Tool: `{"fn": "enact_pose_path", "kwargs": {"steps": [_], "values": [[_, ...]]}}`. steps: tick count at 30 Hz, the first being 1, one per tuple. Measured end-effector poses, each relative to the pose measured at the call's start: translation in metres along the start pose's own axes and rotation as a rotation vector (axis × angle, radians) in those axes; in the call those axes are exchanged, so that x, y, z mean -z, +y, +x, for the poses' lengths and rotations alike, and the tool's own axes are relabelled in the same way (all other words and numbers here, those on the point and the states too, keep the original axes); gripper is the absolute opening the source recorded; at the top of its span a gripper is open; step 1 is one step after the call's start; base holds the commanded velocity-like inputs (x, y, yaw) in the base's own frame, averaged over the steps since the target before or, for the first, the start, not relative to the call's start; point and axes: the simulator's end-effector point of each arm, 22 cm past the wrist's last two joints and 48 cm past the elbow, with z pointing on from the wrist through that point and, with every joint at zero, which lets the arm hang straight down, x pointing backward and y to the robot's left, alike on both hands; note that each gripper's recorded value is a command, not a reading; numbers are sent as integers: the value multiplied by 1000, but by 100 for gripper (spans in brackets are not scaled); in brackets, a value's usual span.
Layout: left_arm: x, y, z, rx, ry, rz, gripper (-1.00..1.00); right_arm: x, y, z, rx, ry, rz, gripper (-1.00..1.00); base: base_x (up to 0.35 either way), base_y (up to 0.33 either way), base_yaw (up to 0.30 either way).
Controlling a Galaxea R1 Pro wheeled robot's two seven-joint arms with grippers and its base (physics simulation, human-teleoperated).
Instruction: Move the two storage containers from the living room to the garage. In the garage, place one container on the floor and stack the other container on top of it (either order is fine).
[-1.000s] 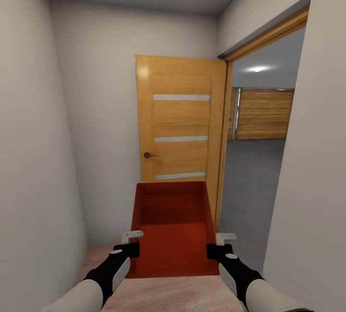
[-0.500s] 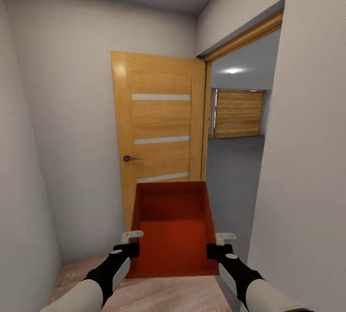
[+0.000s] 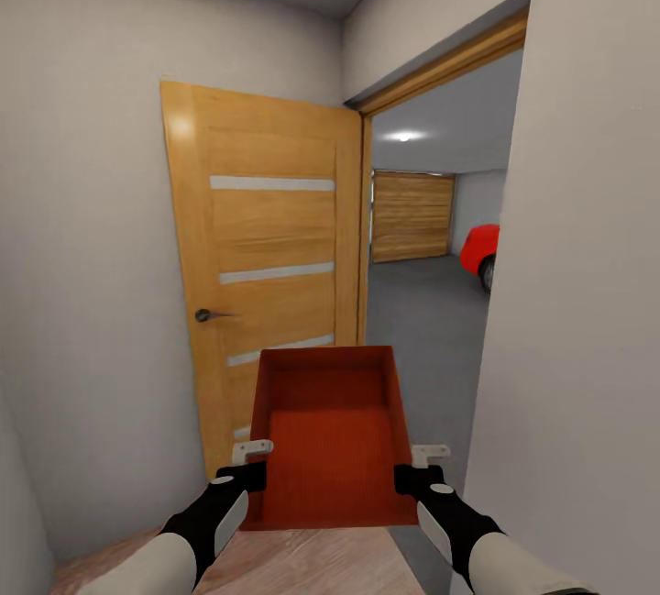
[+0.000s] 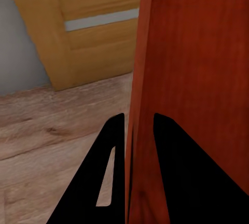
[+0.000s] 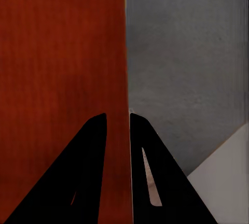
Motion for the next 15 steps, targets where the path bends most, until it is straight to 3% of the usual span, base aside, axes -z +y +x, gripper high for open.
{"fn": "enact_pose_path", "kwargs": {"steps": [15], "values": [[0, 0, -1, -1, 0, 0, -100, 0, 0, 0, -2, 0, 0, -100, 240, 168, -287]]}}
